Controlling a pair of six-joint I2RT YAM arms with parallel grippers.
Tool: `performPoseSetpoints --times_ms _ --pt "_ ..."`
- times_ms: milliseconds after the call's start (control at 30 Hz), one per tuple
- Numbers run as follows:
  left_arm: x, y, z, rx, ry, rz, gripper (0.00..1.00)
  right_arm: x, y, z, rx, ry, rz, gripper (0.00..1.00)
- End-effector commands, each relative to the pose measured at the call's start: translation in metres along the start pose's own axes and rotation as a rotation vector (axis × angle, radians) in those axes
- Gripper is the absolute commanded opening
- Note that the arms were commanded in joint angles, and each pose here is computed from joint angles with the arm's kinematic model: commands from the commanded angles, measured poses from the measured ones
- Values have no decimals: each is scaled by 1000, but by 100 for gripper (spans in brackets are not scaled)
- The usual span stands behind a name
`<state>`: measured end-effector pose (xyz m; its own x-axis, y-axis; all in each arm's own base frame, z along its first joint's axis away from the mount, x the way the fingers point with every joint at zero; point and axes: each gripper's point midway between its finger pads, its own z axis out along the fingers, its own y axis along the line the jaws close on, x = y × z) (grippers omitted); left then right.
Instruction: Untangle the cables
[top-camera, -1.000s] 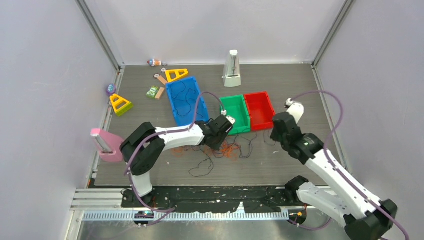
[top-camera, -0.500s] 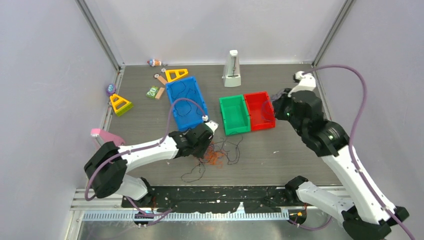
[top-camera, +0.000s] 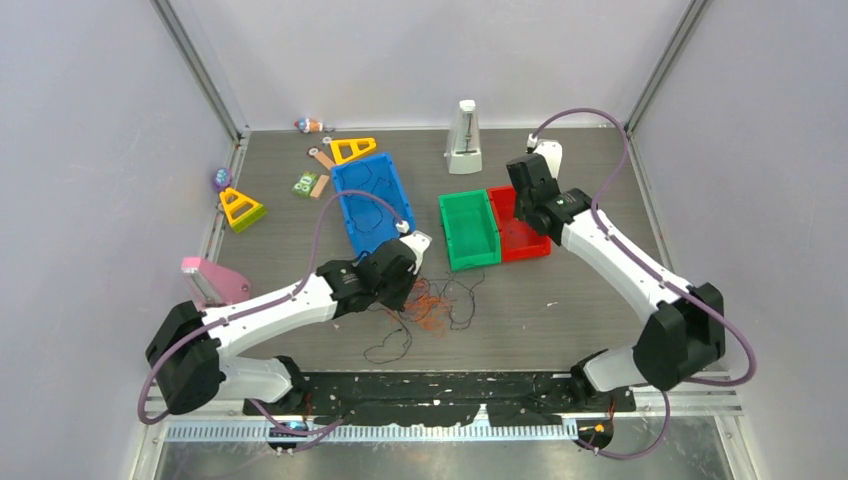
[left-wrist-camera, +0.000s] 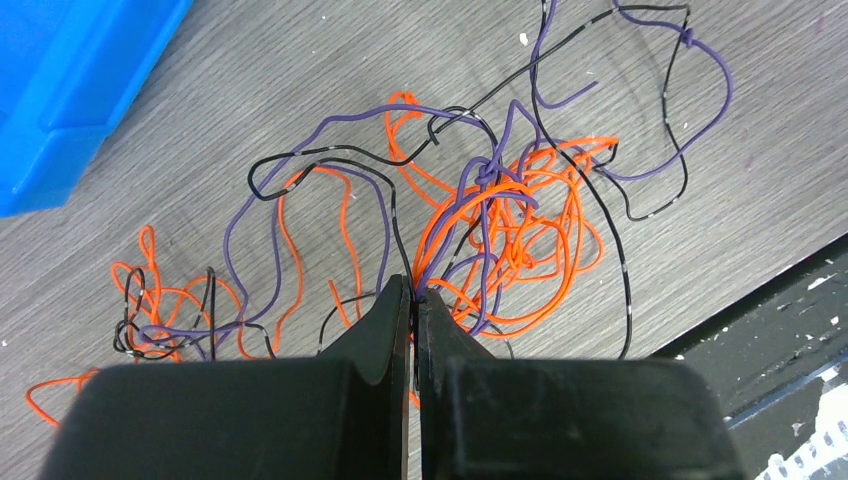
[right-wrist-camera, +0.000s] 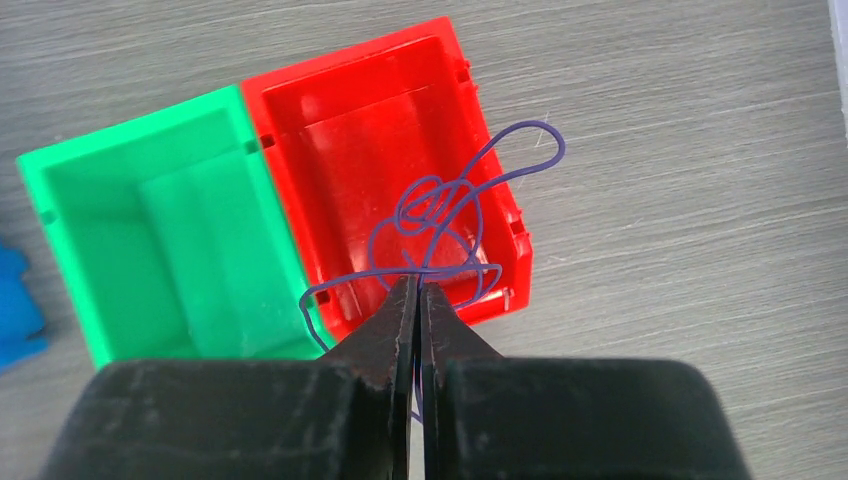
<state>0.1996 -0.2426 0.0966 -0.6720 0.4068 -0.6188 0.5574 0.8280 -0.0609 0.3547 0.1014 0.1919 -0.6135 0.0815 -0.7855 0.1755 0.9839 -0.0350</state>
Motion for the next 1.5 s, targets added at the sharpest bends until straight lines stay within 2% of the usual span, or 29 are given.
performPoseSetpoints --times_ms 0,33,100,133,200,233,333,467,500,533,633,800,1033,1300,1400,1467 --pt "-24 -5 -18 35 -73 4 0 -25 -1 27 36 -69 64 5" --pt "-26 -5 -19 36 -77 4 0 -22 1 38 31 -49 63 6" --pt "-27 -5 -20 35 -81 4 0 -16 13 53 -12 -1 53 24" --pt "-27 -5 -20 35 -81 4 0 -14 15 56 -16 13 50 54" --pt "-28 -5 -22 34 -85 2 0 -10 20 60 -35 39 43 78" --pt "-29 -5 -22 34 -88 1 0 -10 22 58 -50 41 45 83" --pt "-32 -3 -25 31 -100 -2 0 -16 22 44 -90 18 44 85" --pt "-33 0 -26 29 -107 -7 0 -6 38 16 -278 35 -1 82" --pt "-33 1 -25 29 -106 -8 0 13 47 11 -355 79 -18 81" --pt "-32 1 -24 30 -102 -9 0 12 50 -1 -404 59 -21 81" --pt "-28 1 -20 40 -93 -16 0 52 56 -21 -517 124 -55 81" --pt "-21 -4 -14 73 -94 -42 0 95 60 -54 -610 163 -114 81" --pt "-20 -8 -9 108 -87 -60 0 130 93 -92 -779 172 -165 77" --pt "-18 -4 -8 125 -90 -105 0 147 108 -95 -846 149 -157 73" --pt "-15 -1 -9 117 -94 -120 9 147 109 -95 -853 138 -156 73" --pt "-15 2 -10 112 -108 -128 21 147 110 -96 -862 127 -161 73"
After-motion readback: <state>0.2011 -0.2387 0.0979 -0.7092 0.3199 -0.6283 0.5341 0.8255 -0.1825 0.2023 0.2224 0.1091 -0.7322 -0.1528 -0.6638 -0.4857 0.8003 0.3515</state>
